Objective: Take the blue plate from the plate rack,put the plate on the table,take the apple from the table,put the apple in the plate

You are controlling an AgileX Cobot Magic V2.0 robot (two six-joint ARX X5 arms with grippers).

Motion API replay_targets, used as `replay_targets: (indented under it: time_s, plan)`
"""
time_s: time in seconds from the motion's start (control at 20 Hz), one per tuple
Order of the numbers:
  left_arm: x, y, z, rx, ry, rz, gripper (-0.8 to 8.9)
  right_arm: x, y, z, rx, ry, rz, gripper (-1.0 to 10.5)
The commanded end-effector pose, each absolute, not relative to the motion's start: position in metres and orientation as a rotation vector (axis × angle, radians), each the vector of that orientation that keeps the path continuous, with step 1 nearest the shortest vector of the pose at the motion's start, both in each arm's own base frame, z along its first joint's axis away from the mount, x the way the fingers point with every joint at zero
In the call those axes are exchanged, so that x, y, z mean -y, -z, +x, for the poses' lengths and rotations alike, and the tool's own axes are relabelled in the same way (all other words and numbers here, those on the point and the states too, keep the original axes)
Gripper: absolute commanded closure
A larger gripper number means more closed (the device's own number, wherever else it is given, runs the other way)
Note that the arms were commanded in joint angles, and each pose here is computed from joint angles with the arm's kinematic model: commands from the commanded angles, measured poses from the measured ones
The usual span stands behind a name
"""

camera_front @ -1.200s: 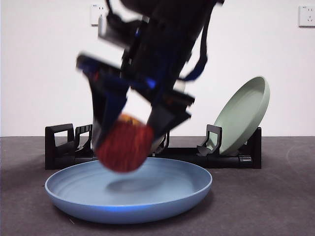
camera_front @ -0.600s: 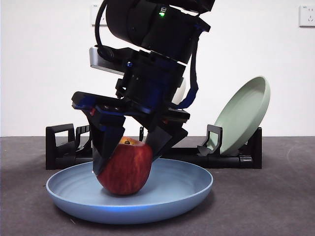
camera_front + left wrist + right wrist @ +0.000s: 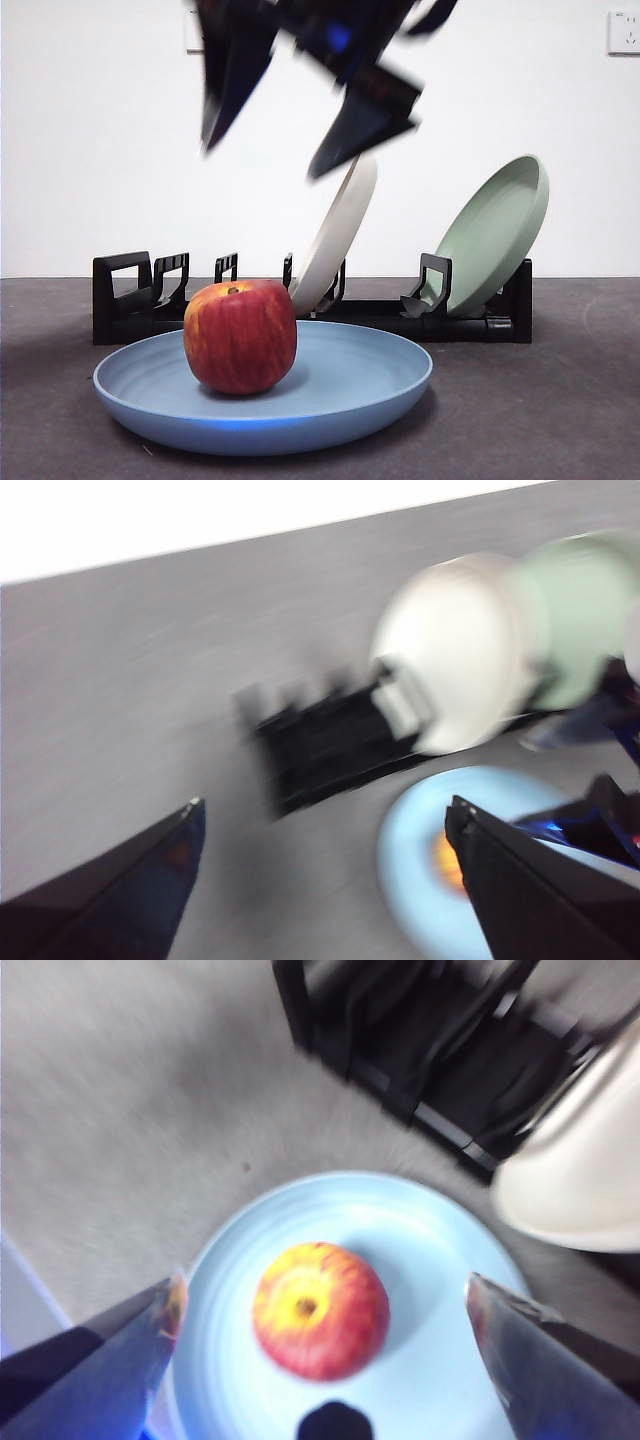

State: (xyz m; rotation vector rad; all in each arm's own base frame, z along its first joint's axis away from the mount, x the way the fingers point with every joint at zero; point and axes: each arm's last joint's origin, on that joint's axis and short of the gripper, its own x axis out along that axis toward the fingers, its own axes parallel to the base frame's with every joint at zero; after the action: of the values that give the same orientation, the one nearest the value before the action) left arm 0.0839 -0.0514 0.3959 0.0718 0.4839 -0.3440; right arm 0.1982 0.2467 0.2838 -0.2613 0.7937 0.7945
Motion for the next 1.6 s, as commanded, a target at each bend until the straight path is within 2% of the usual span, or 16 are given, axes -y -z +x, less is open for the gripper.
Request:
replay_targets:
  time_s: [0.05,0.2,0.3,0.35,0.4,0.45,0.8,0.95,1.15,1.3,1.45,1.6]
  plan:
    - [0.063,-0.397,0.096,-0.456,0.454,0.128,4.09,-0.226,-0.306,0.190,-0.751,-0.780,-0.245,4.8]
    - [0.079,-0.396,0.112,-0.442,0.594,0.154,4.09,-0.195,-0.328,0.180,-0.711,-0.699,-0.269,5.0]
    - [0.088,-0.395,0.122,-0.441,0.649,0.172,4.44,-0.176,-0.336,0.177,-0.708,-0.632,-0.295,7.3]
    - [0.091,-0.393,0.127,-0.446,0.655,0.193,5.69,-0.167,-0.339,0.177,-0.710,-0.607,-0.294,8.7]
    - [0.094,-0.390,0.131,-0.459,0.657,0.217,7.35,-0.160,-0.342,0.176,-0.704,-0.586,-0.289,9.7]
    - [0.097,-0.387,0.135,-0.477,0.658,0.230,8.30,-0.155,-0.346,0.176,-0.688,-0.566,-0.284,9.6]
    - [0.109,-0.352,0.152,-0.503,0.661,0.251,8.22,-0.134,-0.354,0.157,-0.590,-0.566,-0.231,9.6]
    - [0.111,-0.325,0.155,-0.486,0.652,0.211,8.22,-0.124,-0.338,0.145,-0.515,-0.566,-0.173,9.6]
    - [0.115,-0.296,0.159,-0.447,0.643,0.130,8.22,-0.109,-0.295,0.128,-0.426,-0.563,-0.086,9.6]
    - [0.122,-0.289,0.159,-0.367,0.702,0.105,8.22,-0.101,-0.270,0.120,-0.387,-0.559,-0.054,9.6]
    - [0.127,-0.292,0.156,-0.347,0.772,0.076,8.17,-0.099,-0.266,0.120,-0.402,-0.510,-0.058,9.5]
    - [0.128,-0.290,0.155,-0.369,0.767,0.077,8.17,-0.099,-0.266,0.119,-0.412,-0.505,-0.048,9.5]
